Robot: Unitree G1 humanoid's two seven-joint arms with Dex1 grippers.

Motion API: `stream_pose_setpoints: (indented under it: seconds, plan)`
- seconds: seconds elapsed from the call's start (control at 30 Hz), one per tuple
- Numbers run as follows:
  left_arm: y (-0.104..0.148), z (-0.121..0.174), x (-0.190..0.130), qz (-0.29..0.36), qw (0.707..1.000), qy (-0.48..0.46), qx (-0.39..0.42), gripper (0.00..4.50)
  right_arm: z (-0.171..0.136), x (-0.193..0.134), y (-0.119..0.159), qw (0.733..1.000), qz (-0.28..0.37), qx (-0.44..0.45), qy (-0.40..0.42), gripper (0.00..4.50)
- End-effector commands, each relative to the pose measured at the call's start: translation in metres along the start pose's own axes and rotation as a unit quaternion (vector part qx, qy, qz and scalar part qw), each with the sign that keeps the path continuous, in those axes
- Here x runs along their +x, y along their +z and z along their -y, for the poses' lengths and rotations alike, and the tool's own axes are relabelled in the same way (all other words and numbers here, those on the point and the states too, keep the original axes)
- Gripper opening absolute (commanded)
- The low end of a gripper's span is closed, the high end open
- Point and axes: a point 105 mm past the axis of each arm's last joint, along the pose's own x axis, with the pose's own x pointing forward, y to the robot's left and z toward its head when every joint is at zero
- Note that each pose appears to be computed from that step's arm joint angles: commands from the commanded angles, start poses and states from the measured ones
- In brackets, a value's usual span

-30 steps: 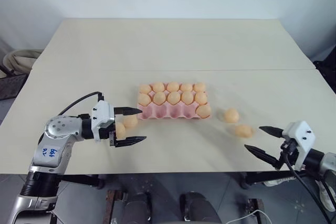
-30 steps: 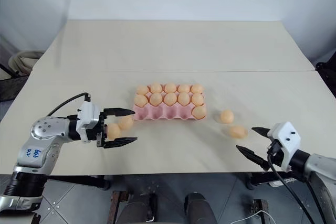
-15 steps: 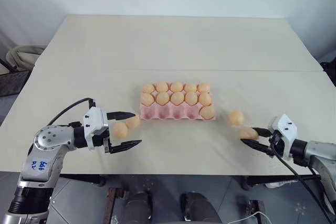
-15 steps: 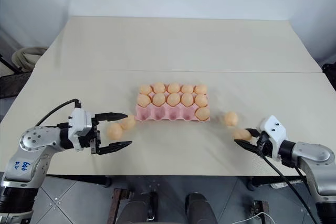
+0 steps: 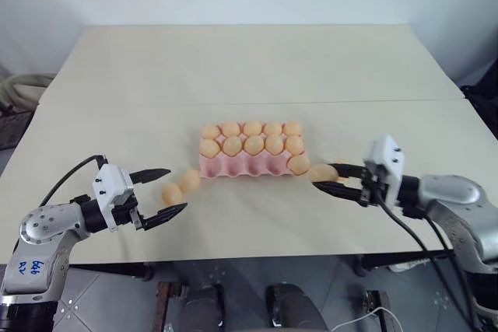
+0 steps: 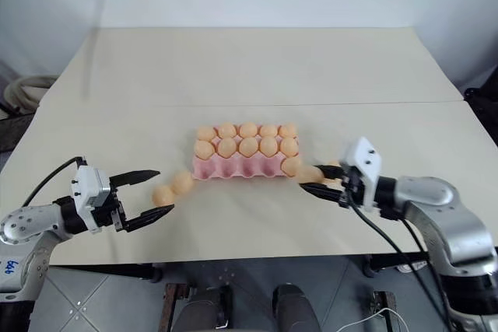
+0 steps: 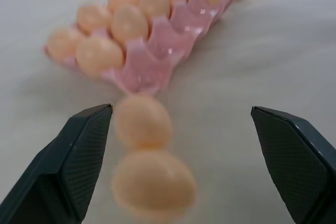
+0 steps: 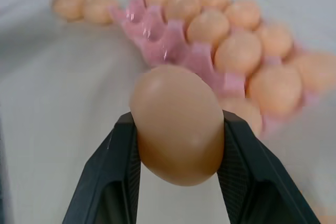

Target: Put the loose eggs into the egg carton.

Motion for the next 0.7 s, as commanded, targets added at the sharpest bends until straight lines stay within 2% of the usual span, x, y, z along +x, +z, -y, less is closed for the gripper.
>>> stream_pose_setpoints:
  seconds: [0.03, 0.23, 0.27, 0.47, 0.6, 0.7]
  plan:
    - [0.012, 0.001, -0.003, 0.015, 1.0, 0.011, 0.019, 4.5, 0.012, 0.024, 0.007, 1.0, 0.002, 0.0, -0.03, 1.59]
    - [0.017, 0.004, -0.001, 0.023, 0.999, 0.019, 0.021, 4.5, 0.016, 0.045, -0.001, 0.999, -0.026, -0.002, -0.019, 1.59]
    - [0.018, 0.004, -0.001, 0.024, 0.999, 0.019, 0.02, 4.5, 0.016, 0.047, -0.003, 0.999, -0.032, 0.0, -0.014, 2.3]
    - [0.022, 0.006, 0.002, 0.028, 0.999, 0.015, 0.021, 4.5, 0.013, 0.043, -0.001, 1.0, -0.026, -0.007, -0.009, 4.37]
    - [0.027, 0.009, 0.011, 0.036, 0.999, -0.01, 0.022, 4.5, 0.014, 0.01, 0.016, 0.999, 0.036, -0.017, -0.022, 4.44]
    - [0.031, 0.009, 0.026, 0.046, 0.998, -0.039, 0.02, 4.5, 0.021, -0.04, 0.002, 0.995, 0.054, -0.017, -0.085, 4.44]
